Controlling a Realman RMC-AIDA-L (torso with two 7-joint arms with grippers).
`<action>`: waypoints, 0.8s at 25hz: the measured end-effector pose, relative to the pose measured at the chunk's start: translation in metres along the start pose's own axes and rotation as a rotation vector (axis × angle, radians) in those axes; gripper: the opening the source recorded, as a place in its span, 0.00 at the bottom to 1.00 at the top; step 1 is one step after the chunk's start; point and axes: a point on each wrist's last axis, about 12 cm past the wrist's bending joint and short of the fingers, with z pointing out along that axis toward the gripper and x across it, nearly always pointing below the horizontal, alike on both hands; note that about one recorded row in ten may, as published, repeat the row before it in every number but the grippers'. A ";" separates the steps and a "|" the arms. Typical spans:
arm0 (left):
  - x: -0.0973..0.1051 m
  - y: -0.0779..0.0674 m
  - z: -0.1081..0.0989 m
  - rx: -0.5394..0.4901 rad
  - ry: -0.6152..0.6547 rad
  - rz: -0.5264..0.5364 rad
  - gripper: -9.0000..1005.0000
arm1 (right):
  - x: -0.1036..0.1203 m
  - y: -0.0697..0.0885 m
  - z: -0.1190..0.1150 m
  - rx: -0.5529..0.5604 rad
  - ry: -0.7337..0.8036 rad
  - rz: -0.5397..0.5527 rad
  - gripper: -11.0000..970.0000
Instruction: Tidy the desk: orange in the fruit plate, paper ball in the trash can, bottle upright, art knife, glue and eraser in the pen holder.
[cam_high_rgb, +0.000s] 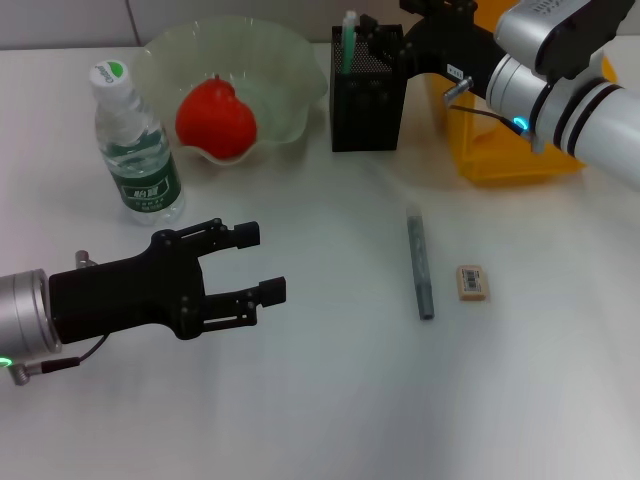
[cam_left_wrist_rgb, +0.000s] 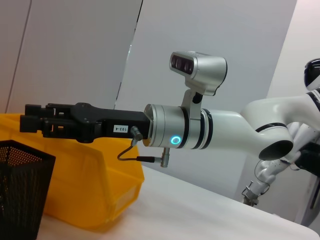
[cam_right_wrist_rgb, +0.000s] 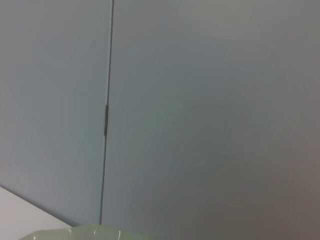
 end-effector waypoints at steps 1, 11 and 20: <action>0.000 0.000 0.000 0.000 0.000 0.001 0.81 | 0.000 0.000 0.000 0.000 0.000 0.007 0.55; 0.000 0.000 -0.002 -0.002 0.001 0.004 0.81 | -0.001 -0.001 -0.003 -0.004 -0.024 0.078 0.76; -0.001 -0.001 -0.002 0.009 -0.002 0.015 0.81 | -0.018 -0.007 -0.029 -0.111 -0.222 0.214 0.83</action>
